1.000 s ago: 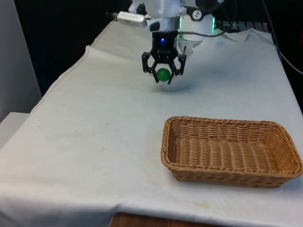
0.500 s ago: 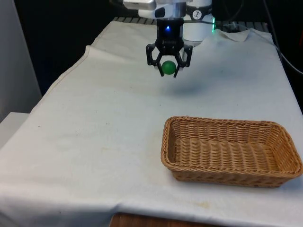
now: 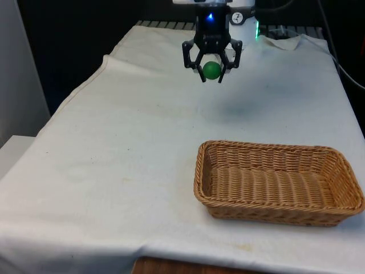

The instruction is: Pick up the ball and place it into the basket.

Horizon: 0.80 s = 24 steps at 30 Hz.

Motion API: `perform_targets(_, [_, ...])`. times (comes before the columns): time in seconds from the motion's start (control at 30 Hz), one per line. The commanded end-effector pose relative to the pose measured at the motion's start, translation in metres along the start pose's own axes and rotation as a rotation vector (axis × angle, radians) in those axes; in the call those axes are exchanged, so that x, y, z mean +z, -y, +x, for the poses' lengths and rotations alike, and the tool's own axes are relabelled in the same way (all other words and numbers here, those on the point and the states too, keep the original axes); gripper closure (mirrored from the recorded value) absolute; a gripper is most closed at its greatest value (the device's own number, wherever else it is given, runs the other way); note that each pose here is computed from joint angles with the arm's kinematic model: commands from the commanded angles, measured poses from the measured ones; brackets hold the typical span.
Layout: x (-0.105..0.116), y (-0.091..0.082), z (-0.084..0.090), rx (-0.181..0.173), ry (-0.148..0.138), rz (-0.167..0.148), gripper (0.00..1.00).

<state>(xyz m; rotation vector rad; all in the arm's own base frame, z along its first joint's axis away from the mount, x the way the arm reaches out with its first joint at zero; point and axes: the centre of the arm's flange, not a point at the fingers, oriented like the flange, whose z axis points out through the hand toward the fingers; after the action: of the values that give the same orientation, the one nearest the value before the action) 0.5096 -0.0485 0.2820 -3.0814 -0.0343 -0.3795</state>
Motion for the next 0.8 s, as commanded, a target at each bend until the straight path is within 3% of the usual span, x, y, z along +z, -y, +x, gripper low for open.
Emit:
perform_targets(0.0, [-0.002, -0.003, 0.001, 0.005, 0.011, -0.009, 1.0])
perform_targets(0.03, [-0.002, 0.0, 0.001, 0.001, 0.0, 0.003, 1.0])
perform_targets(0.07, [-0.004, -0.002, 0.002, 0.003, 0.011, -0.006, 1.0])
perform_targets(0.2, [-0.015, 0.001, 0.007, 0.002, 0.005, 0.008, 1.0])
perform_targets(0.33, [-0.029, 0.008, 0.012, -0.005, -0.015, 0.035, 1.0])
perform_targets(0.37, [-0.031, 0.007, 0.014, -0.003, -0.005, 0.024, 1.0])
perform_targets(0.63, [-0.053, 0.022, 0.029, -0.023, -0.006, 0.035, 1.0])
perform_targets(0.67, [-0.054, 0.021, 0.026, -0.024, -0.016, 0.048, 1.0])
perform_targets(0.77, [-0.059, 0.027, 0.035, -0.029, -0.003, 0.034, 1.0])
